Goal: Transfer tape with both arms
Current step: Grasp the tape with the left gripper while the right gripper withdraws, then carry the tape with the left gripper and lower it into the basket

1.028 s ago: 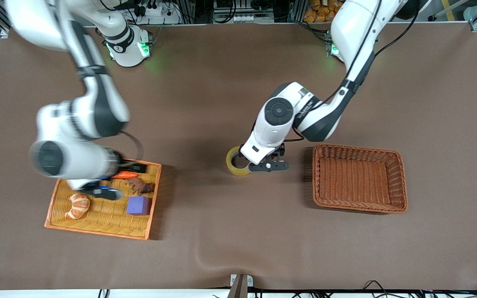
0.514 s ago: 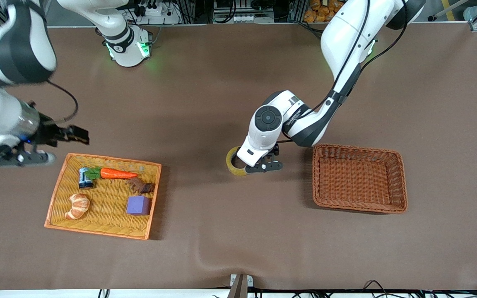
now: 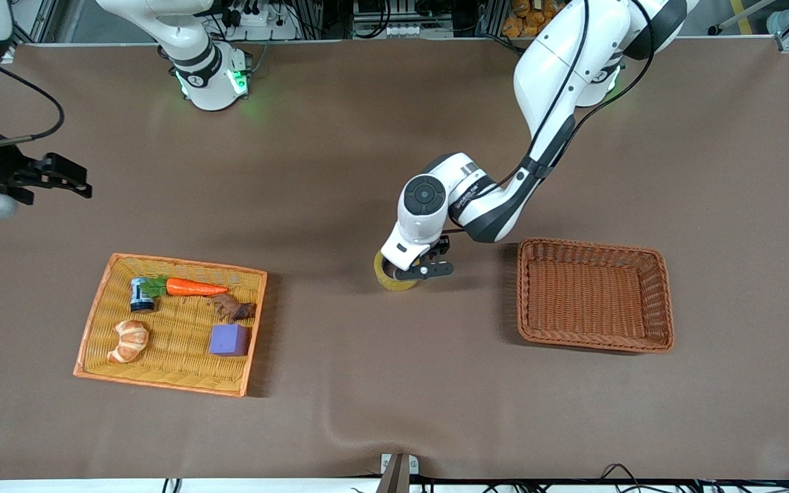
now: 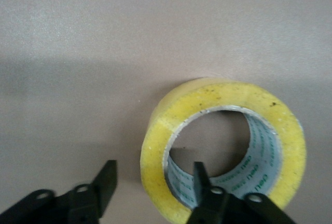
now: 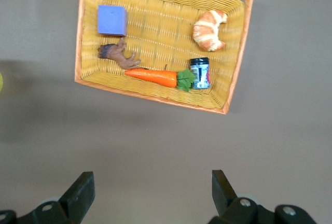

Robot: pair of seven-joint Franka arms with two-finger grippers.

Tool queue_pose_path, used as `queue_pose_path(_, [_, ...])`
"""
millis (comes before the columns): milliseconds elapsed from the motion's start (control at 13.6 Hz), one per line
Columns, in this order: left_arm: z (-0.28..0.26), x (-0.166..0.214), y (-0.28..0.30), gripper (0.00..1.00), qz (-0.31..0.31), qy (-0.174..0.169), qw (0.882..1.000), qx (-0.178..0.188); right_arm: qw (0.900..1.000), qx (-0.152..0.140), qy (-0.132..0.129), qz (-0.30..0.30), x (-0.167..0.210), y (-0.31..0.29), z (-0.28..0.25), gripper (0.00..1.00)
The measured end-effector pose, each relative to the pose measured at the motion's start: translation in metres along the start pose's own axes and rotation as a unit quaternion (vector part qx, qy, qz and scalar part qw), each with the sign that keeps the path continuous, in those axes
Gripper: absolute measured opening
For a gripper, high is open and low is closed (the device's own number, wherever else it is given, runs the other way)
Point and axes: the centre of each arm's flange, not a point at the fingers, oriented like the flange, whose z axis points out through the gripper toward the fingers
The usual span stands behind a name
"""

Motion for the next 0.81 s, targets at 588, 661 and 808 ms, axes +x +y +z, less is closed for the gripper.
queue_pose_path(588, [-0.130, 0.065, -0.051, 0.22, -0.053, 0.059, 0.997, 0.001, 0.999, 0.002, 0.001, 0.046, -0.009, 0.020, -0.011, 1.00])
queue_pose_path(661, [-0.179, 0.078, -0.079, 0.22, -0.061, 0.072, 0.995, 0.009, 0.999, 0.001, 0.001, 0.048, -0.010, 0.020, -0.014, 1.00])
queue_pose_path(808, [-0.249, 0.103, -0.154, 0.22, -0.042, 0.090, 0.995, 0.028, 0.999, 0.001, 0.002, 0.052, -0.012, 0.023, -0.016, 1.00])
